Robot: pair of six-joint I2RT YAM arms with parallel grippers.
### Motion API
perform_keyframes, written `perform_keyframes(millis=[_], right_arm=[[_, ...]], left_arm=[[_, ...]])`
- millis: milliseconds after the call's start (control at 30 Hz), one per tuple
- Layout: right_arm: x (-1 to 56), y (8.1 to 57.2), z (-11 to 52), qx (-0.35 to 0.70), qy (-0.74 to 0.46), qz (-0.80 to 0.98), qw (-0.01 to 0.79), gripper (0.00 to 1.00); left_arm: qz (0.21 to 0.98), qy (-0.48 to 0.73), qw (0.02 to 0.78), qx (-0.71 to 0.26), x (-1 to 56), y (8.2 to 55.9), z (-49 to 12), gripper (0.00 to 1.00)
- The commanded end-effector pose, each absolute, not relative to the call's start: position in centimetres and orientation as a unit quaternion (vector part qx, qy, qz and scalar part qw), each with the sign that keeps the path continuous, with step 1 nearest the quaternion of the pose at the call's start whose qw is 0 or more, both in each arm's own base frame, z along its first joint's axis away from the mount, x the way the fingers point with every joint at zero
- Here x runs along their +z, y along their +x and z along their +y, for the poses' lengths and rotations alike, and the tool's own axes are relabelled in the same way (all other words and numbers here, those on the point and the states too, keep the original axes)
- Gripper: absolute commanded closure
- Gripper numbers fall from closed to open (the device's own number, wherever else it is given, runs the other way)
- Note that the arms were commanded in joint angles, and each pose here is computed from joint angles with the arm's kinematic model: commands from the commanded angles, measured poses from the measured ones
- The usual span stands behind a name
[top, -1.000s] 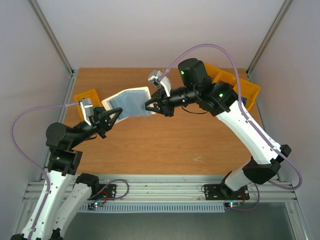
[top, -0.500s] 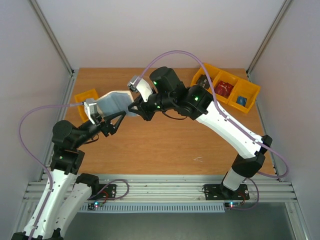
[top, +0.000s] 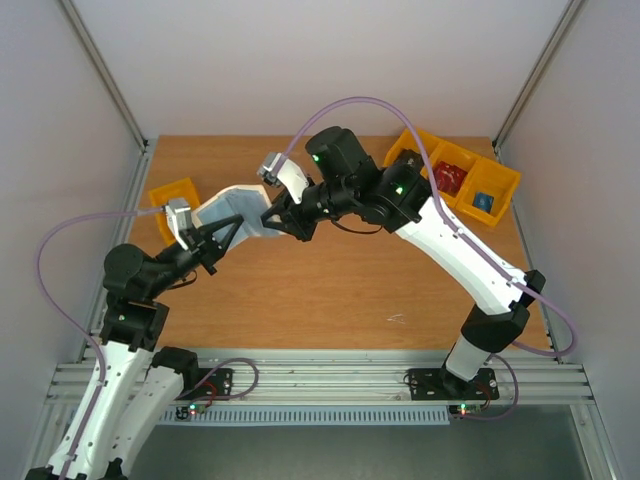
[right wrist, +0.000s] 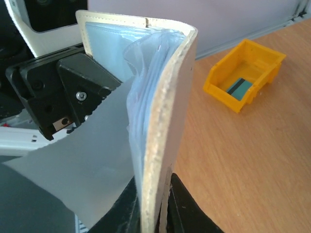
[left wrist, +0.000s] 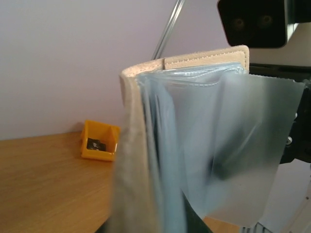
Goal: Take the credit cards out of the card holder
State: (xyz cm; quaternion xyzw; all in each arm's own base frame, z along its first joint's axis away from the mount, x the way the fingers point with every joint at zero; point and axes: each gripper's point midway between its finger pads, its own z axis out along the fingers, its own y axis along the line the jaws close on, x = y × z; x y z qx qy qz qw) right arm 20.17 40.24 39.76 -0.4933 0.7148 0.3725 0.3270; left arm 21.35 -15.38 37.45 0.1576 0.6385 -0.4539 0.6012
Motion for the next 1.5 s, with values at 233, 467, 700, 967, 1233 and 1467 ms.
perform_keyframes(millis=[233,467,700,967,1233,1467], right_arm=[[43.8,18.4,37.2,0.417,-0.506,0.670,0.348,0.71],[43.4,19.6,36.1,0.385,-0.494,0.688,0.367,0.73],[43.2,20.0,36.0,0.375,-0.492,0.694,0.367,0.78],[42.2,22.9,35.8,0.311,-0.461,0.725,0.406,0.87],[41.4,20.9,38.8,0.360,-0.499,0.695,0.372,0.76],[41.2,20.1,40.6,0.391,-0.510,0.678,0.357,0.65]], left_arm=[[0.596,0.193,0.604,-0.493,39.2,19.4,-16.2,1.00],[0.591,0.197,0.603,-0.498,39.5,19.1,-16.3,1.00],[0.588,0.202,0.604,-0.499,39.7,19.0,-16.4,1.00],[0.587,0.208,0.602,-0.499,39.7,18.9,-16.5,1.00],[0.586,0.215,0.602,-0.498,39.6,18.9,-16.6,1.00],[0.587,0.214,0.602,-0.498,39.6,19.0,-16.6,1.00]])
